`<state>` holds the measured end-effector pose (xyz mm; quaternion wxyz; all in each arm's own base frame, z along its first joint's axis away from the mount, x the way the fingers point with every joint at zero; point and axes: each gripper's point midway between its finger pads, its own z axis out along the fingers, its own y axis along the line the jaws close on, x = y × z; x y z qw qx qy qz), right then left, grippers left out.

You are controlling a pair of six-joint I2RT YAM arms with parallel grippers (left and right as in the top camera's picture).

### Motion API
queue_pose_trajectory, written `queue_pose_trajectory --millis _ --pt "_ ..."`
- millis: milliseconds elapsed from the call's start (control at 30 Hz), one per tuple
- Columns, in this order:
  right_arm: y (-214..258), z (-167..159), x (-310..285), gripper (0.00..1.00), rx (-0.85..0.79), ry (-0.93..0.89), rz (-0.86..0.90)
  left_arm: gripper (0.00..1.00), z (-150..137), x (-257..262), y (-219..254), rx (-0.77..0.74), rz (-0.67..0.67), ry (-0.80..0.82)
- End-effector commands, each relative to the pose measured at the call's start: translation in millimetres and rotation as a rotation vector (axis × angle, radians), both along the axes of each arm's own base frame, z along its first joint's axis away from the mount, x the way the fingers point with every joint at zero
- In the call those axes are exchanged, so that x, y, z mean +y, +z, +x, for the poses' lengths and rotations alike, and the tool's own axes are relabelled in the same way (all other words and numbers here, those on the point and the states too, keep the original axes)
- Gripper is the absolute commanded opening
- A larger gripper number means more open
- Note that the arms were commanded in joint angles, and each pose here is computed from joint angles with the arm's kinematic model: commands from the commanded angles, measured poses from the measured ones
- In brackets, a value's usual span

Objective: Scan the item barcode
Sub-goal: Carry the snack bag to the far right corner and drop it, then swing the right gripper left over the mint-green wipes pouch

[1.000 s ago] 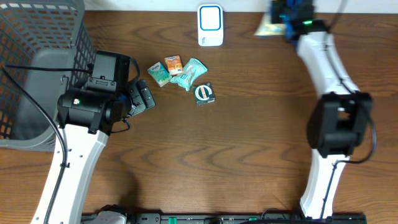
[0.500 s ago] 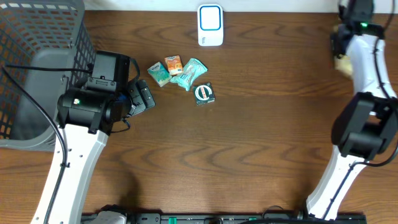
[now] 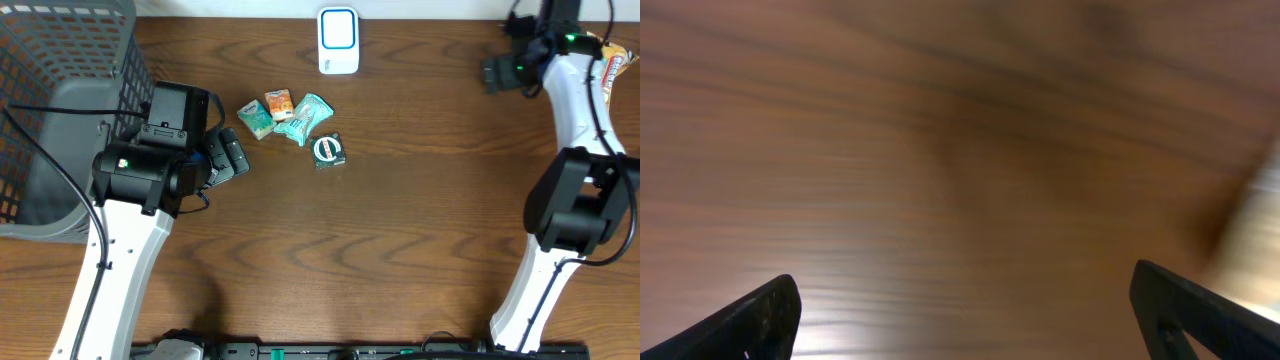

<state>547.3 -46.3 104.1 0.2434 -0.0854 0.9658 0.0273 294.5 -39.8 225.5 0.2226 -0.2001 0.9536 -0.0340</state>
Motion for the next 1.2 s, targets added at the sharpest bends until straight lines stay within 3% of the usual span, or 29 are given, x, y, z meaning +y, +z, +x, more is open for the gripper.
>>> queue_pose_trajectory --millis 0,100,267,567,667,833,933,1067,1167 --pt "18 -14 95 0.99 0.048 0.13 0.425 0.97 0 3 2 -0.005 0.007 0.01" --pt "21 -42 141 0.99 0.161 0.203 0.543 0.98 0 3 2 -0.005 0.007 0.01" --pt "8 -84 199 0.98 0.323 0.285 0.544 0.98 0 3 2 -0.005 0.007 0.01" --pt "-5 -132 291 0.98 0.407 0.481 0.51 0.98 0 3 2 -0.005 0.007 0.01" --pt "-8 -127 310 0.95 0.378 0.454 0.476 0.98 0 3 2 -0.005 0.007 0.01" --pt "-17 -94 315 0.83 0.276 0.208 0.357 0.98 0 3 2 -0.005 0.007 0.01" --pt "-14 -73 317 0.79 0.192 0.104 0.346 0.98 0 3 2 -0.005 0.007 0.01" --pt "-11 -54 314 0.63 0.121 -0.051 0.343 0.98 0 3 2 -0.005 0.007 0.01" --pt "-18 -51 321 0.61 0.116 -0.069 0.35 0.98 0 3 2 -0.005 0.007 0.01"
